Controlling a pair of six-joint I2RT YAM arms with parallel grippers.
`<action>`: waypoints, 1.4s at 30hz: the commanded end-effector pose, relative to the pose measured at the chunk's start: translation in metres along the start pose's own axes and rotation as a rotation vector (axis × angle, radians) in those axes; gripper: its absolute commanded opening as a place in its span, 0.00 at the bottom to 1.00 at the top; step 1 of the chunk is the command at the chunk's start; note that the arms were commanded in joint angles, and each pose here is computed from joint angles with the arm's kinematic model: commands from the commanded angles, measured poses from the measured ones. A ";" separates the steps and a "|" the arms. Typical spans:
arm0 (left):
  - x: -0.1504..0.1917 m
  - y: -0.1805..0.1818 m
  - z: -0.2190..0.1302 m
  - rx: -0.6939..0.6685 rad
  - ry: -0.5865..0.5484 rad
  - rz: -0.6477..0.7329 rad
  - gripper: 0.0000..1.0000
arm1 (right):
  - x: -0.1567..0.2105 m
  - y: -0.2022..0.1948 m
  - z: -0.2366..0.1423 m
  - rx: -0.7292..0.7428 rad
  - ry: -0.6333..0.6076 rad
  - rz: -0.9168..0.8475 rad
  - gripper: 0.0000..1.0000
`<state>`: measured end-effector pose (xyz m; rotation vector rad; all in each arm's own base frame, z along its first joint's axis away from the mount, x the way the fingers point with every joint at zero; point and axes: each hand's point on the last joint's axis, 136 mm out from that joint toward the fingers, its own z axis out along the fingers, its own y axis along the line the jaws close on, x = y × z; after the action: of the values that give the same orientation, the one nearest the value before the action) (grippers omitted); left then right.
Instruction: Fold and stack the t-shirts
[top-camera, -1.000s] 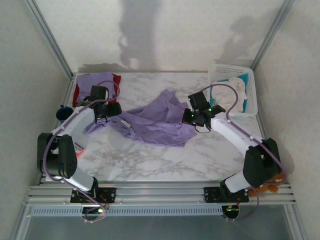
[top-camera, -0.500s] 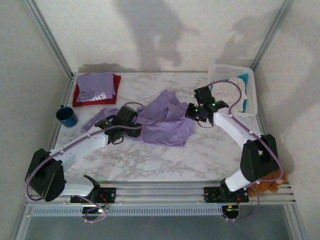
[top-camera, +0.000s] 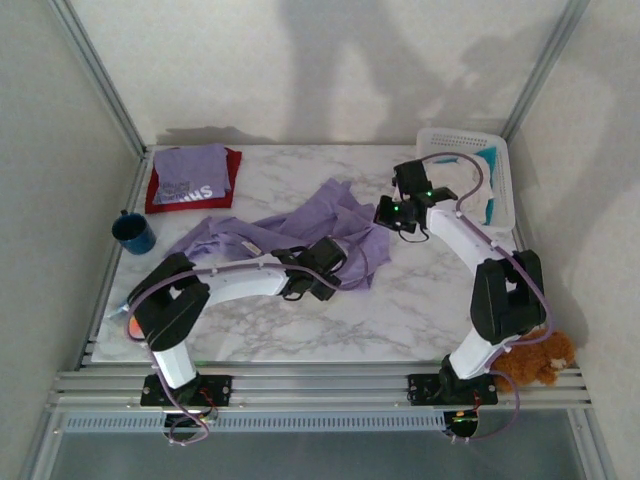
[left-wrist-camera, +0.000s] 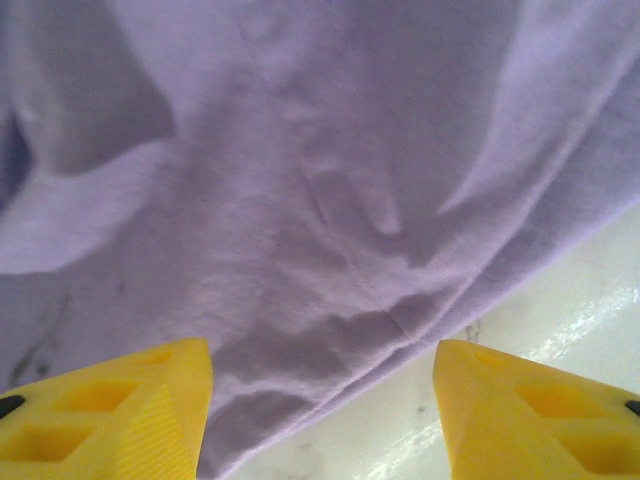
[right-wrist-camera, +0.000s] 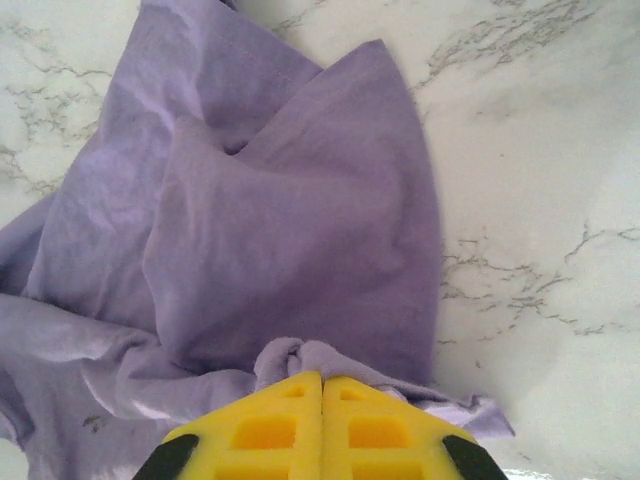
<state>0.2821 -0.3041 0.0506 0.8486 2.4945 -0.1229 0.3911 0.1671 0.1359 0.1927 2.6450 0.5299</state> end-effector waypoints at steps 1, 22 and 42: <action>-0.010 -0.013 -0.002 0.070 -0.006 0.006 0.59 | -0.004 0.004 -0.005 -0.018 0.020 -0.017 0.00; -0.028 -0.018 0.026 0.098 0.006 -0.063 0.27 | -0.011 0.004 -0.011 -0.041 0.016 -0.010 0.00; -0.082 0.079 -0.055 0.092 -0.216 -0.346 0.00 | -0.014 0.025 -0.035 -0.122 0.012 -0.026 0.62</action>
<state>0.3345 -0.3085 0.0925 0.6000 2.5158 -0.4480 0.3913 0.1705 0.1497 0.1511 2.6586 0.6120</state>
